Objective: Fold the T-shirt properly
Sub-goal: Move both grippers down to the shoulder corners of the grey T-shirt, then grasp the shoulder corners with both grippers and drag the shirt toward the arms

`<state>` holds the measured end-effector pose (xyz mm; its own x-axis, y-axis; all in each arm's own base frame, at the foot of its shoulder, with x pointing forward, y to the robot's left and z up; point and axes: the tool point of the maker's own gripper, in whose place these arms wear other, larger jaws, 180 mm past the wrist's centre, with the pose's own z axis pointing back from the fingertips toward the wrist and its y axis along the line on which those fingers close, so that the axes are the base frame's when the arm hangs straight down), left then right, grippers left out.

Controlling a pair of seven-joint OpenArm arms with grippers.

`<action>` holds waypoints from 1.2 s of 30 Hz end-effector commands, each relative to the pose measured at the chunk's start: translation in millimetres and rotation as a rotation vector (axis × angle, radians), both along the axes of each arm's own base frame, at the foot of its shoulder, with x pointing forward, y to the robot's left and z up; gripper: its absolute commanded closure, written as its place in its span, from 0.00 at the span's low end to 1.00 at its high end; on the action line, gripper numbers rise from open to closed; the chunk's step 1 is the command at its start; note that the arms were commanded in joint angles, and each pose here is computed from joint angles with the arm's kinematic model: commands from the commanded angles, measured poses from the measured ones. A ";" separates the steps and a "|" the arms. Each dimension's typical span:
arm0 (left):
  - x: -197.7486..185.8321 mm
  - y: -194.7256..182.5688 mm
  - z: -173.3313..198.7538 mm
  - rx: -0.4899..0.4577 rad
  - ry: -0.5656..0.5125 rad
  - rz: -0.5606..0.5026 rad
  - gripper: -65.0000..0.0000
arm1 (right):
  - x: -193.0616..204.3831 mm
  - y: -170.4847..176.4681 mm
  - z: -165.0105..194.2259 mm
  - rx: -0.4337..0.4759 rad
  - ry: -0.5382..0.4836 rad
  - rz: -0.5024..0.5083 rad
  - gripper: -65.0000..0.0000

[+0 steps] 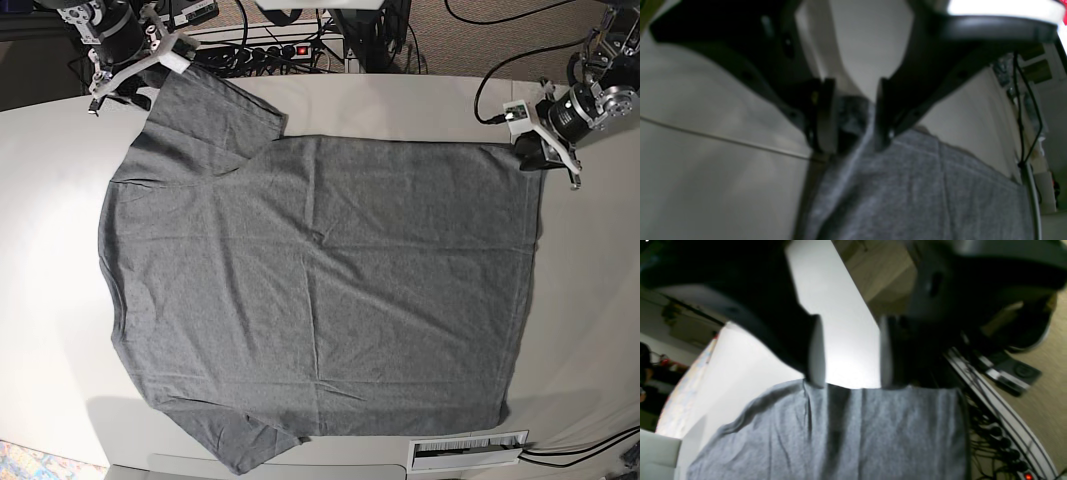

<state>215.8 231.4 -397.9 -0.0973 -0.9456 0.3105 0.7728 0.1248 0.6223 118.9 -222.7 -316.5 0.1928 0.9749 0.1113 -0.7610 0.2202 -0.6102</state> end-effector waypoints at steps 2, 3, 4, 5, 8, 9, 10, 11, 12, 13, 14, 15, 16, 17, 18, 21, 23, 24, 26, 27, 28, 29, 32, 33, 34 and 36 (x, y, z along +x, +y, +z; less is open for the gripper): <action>2.2 6.8 1.7 0.017 0.005 -0.004 0.83 | 0.4 3.0 3.4 0.008 -0.002 0.014 0.55; 1.1 8.0 -0.3 0.021 0.019 -0.005 0.86 | -0.3 3.3 2.8 0.007 0.004 0.018 0.55; -0.4 9.0 -2.4 0.023 0.033 -0.005 0.89 | -1.1 3.8 2.2 0.007 0.009 0.022 0.55; -1.7 9.7 -3.8 0.026 0.043 -0.006 0.91 | -1.7 3.9 1.7 0.006 0.013 0.025 0.55; -2.9 11.7 -5.3 0.036 0.051 0.000 1.00 | -2.1 6.1 1.3 0.013 0.016 0.035 0.55; -3.0 11.6 -5.3 0.035 0.052 0.000 1.00 | -1.8 7.3 1.5 0.019 0.014 0.039 0.55; -3.6 11.3 -5.6 0.034 0.053 0.000 1.00 | -1.7 8.4 1.7 0.024 0.013 0.042 0.55; -5.5 9.4 -5.6 0.023 0.058 0.002 1.00 | -1.9 9.0 1.6 0.028 0.014 0.043 0.55; -8.5 6.4 -5.4 0.008 0.066 0.007 1.00 | -3.0 9.7 0.7 0.039 0.022 0.034 0.55; -12.5 2.6 -5.3 -0.002 0.073 0.004 1.00 | -4.9 10.2 -0.8 0.055 0.035 0.019 0.55; -16.9 -1.8 -4.8 -0.009 0.078 -0.005 1.00 | -7.2 11.8 -2.3 0.076 0.051 0.005 0.55; -20.7 -5.7 -4.3 -0.016 0.082 -0.013 1.00 | -9.6 13.7 -4.0 0.092 0.067 0.000 0.55; -23.8 -8.3 -4.1 -0.021 0.086 -0.018 1.00 | -11.7 15.7 -5.2 0.104 0.081 0.002 0.55; -25.9 -10.4 -3.9 -0.025 0.089 -0.022 1.00 | -13.7 18.6 -6.3 0.116 0.094 0.012 0.55; -28.1 -11.7 -4.4 -0.028 0.093 -0.024 1.00 | -15.0 22.0 -6.9 0.132 0.103 0.023 0.55; -30.1 -17.0 -6.6 -0.046 0.095 -0.014 1.00 | -17.9 35.0 -7.5 0.197 0.127 0.055 0.55; -31.1 -23.6 -8.3 -0.069 0.094 -0.004 1.00 | -9.6 37.9 -5.0 0.216 0.103 0.061 0.55; -31.7 -26.6 -9.2 -0.080 0.095 0.002 1.00 | -5.9 32.6 -9.2 0.206 0.099 0.050 0.55; -32.6 -32.5 -10.8 -0.099 0.094 0.012 1.00 | 2.6 25.1 -15.3 0.200 0.083 0.024 0.55; -32.9 -34.7 -11.0 -0.108 0.094 0.014 1.00 | 5.8 23.5 -17.4 0.204 0.078 0.017 0.55; -32.9 -35.9 -11.1 -0.112 0.093 0.016 1.00 | 7.9 22.7 -19.4 0.212 0.079 0.006 0.55; -33.0 -36.2 -11.3 -0.113 0.093 0.017 1.00 | 8.4 22.7 -22.1 0.224 0.091 0.000 0.55; -33.0 -35.0 -11.8 -0.098 0.090 0.009 1.00 | 10.5 18.1 -32.9 0.235 0.119 -0.018 0.55; -33.1 -34.9 -11.9 -0.096 0.089 0.007 1.00 | 11.9 15.6 -37.1 0.231 0.123 -0.024 0.55; -33.1 -34.9 -11.9 -0.096 0.089 0.007 1.00 | 12.6 14.1 -41.4 0.229 0.129 -0.029 0.55; -33.0 -34.8 -11.9 -0.096 0.089 0.008 1.00 | 11.6 14.9 -49.6 0.229 0.147 -0.031 0.55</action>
